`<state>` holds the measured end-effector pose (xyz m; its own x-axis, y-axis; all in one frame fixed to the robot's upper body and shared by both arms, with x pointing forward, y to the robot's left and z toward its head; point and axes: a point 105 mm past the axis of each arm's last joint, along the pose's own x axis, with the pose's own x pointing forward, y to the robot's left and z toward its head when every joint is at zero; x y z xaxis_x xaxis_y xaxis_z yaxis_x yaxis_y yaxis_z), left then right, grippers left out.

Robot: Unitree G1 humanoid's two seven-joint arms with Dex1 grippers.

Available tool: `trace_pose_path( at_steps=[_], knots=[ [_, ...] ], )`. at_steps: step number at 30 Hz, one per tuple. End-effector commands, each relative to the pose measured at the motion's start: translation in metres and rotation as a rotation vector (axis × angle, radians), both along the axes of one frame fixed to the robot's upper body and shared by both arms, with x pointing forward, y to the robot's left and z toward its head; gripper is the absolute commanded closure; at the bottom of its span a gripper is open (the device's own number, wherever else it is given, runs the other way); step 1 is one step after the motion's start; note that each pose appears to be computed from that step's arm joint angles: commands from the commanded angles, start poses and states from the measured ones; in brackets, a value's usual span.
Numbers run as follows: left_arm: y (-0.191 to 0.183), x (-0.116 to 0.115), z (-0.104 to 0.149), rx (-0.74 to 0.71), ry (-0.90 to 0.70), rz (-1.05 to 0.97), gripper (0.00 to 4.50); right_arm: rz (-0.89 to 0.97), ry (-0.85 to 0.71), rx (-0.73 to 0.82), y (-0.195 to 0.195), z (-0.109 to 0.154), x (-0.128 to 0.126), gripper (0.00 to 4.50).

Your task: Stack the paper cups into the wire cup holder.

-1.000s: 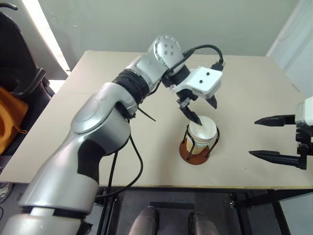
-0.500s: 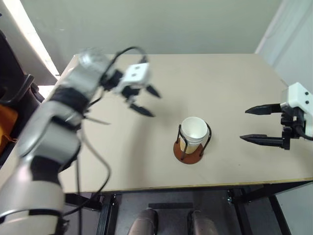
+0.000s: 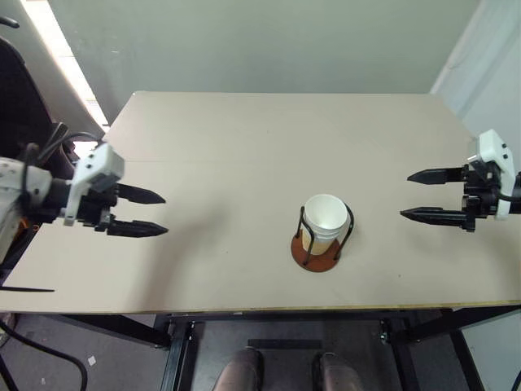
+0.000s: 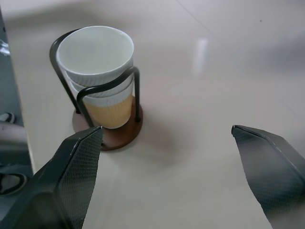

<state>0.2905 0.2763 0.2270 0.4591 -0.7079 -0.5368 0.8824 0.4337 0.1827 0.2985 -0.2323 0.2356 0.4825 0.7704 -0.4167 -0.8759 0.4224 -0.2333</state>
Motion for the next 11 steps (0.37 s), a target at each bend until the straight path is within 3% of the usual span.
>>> trace_pose_path(
  at_steps=[1,11],
  knots=[
    [0.0025,-0.0036,0.0115,-0.025,-0.051,0.032,0.77,0.021,-0.049,-0.001,0.004,0.0128,-0.0002,0.0],
    [-0.0027,-0.005,0.0041,-0.048,-0.044,0.044,0.77,0.024,-0.049,-0.014,0.0041,0.0171,-0.0049,0.0]
  ],
)
